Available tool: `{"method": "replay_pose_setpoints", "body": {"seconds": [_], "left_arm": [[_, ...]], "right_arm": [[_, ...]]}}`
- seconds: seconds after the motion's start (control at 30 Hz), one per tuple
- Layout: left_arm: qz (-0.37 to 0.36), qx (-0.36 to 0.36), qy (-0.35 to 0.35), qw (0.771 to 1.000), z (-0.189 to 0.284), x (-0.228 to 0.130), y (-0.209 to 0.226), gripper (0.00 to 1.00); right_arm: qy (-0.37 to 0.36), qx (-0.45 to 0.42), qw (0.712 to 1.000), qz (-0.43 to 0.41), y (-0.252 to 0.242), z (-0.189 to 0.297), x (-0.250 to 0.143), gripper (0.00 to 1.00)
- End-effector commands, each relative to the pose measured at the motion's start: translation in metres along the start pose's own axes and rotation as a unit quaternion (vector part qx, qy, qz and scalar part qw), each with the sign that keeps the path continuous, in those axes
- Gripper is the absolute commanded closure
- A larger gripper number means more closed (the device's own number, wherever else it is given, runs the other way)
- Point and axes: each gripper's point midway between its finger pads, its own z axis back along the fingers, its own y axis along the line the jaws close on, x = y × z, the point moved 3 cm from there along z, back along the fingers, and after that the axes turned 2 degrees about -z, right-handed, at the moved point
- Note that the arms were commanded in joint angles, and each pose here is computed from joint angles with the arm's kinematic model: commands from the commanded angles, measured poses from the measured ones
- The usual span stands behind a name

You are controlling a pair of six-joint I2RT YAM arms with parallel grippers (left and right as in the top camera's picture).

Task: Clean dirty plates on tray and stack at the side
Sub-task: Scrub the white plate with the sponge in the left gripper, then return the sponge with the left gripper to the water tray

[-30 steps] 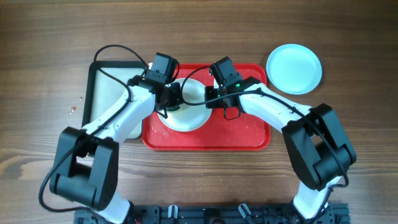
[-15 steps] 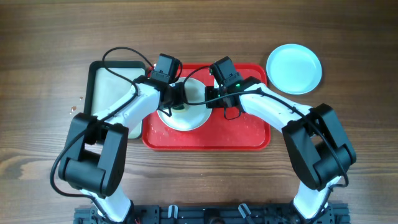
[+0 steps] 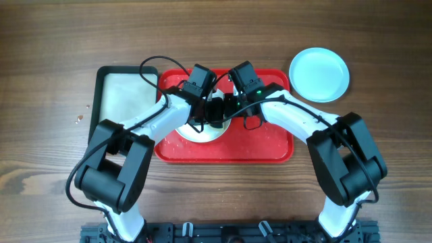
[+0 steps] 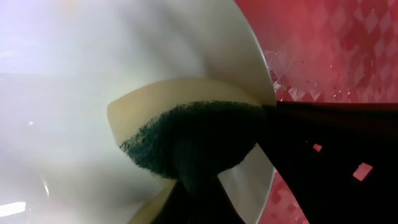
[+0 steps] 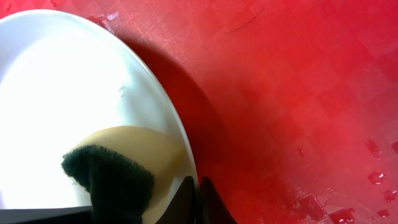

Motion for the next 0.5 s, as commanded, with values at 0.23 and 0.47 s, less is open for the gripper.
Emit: {"method": "replay_pose_setpoints", "body": {"seconds": [0.23, 0.47], "left_arm": [[-0.006, 0.027, -0.064, 0.998, 0.069, 0.027, 0.035, 0.96], [0.037, 0.074, -0.128, 0.988, 0.144, 0.039, 0.096, 0.96]], "right_arm": [[0.008, -0.001, 1.000, 0.001, 0.001, -0.006, -0.005, 0.96], [0.007, -0.001, 1.000, 0.001, 0.001, -0.006, -0.005, 0.96]]}}
